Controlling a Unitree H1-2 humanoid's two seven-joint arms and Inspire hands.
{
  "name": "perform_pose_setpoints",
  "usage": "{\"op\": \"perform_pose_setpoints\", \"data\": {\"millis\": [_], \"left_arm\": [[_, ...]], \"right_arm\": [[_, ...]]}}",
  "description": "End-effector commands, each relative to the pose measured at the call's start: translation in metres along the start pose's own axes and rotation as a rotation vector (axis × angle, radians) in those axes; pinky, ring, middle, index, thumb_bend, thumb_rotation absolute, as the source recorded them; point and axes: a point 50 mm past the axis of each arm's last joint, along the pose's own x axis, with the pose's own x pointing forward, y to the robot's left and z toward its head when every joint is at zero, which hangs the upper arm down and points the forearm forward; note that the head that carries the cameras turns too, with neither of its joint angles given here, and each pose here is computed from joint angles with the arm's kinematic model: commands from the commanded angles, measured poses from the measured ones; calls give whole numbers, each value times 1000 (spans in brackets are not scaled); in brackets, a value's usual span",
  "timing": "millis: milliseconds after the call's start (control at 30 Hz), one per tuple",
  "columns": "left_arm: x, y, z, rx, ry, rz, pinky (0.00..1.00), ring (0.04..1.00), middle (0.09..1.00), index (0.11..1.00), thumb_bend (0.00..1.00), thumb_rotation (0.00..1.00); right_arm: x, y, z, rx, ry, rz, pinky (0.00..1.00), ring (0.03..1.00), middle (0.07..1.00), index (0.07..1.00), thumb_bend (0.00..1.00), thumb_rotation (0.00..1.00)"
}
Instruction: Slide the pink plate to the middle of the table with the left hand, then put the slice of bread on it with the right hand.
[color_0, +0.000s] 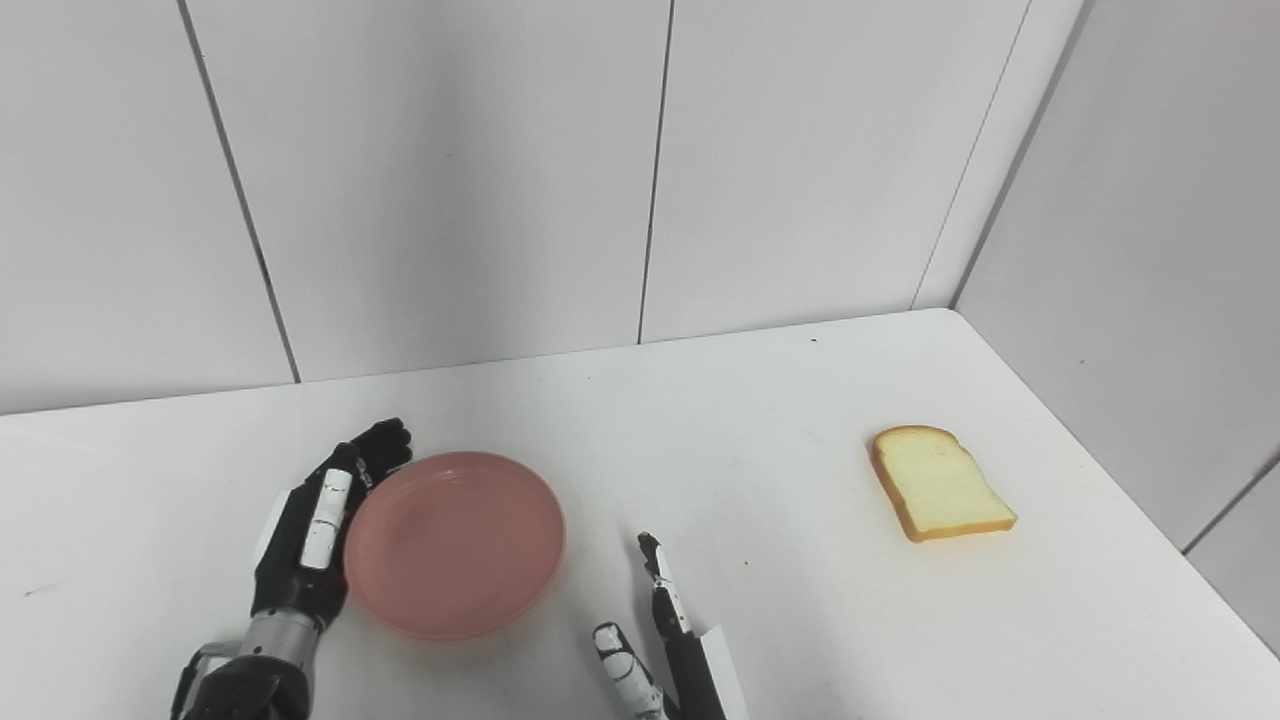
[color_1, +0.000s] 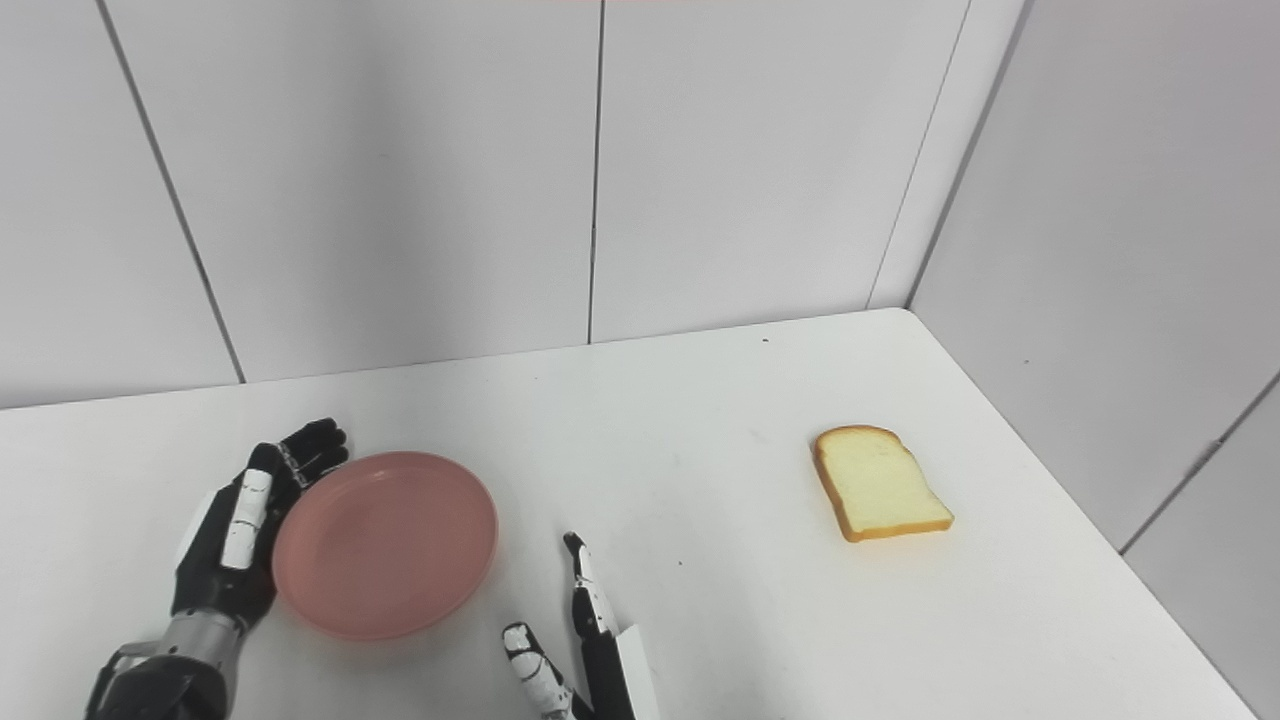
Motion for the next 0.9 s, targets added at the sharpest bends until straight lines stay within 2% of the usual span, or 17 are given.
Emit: {"op": "perform_pose_setpoints", "data": {"millis": [0,133,200,300,367,467,567,700,867], "left_arm": [[-9,0,-13,-19,49,-9,858,834,811,727,854,865],[-8,-2,-16,-29,54,-5,863,833,805,728,857,863],[-8,-3,-18,-32,55,-4,864,832,802,724,859,861],[-10,-6,-21,-43,64,-6,865,830,796,709,863,859],[-11,-7,-25,-42,72,-6,868,832,796,708,845,866],[-11,-8,-28,-42,76,-7,868,832,795,724,824,871],[-10,-8,-29,-47,73,-12,874,836,799,728,835,867],[-9,-9,-31,-53,73,-14,876,836,803,738,843,858],[-8,-10,-31,-47,69,-11,869,831,799,734,838,861]], "right_arm": [[8,2,10,0,-42,-54,1000,1000,1000,1000,721,1000],[12,-13,10,-36,-52,-142,999,987,1000,1000,819,956],[16,-23,11,-97,-54,-181,968,968,1000,1000,857,971],[30,-56,19,-441,-95,-196,956,948,992,1000,948,994],[37,-72,26,-543,-96,-218,990,957,999,1000,976,999],[48,-91,36,-602,-75,-258,991,987,1000,1000,989,989],[64,-110,42,-637,-54,-333,985,995,1000,1000,992,968],[87,-132,41,-655,1,-406,1000,1000,1000,1000,1000,886],[113,-153,39,-761,87,-474,1000,1000,1000,1000,1000,882]]}}
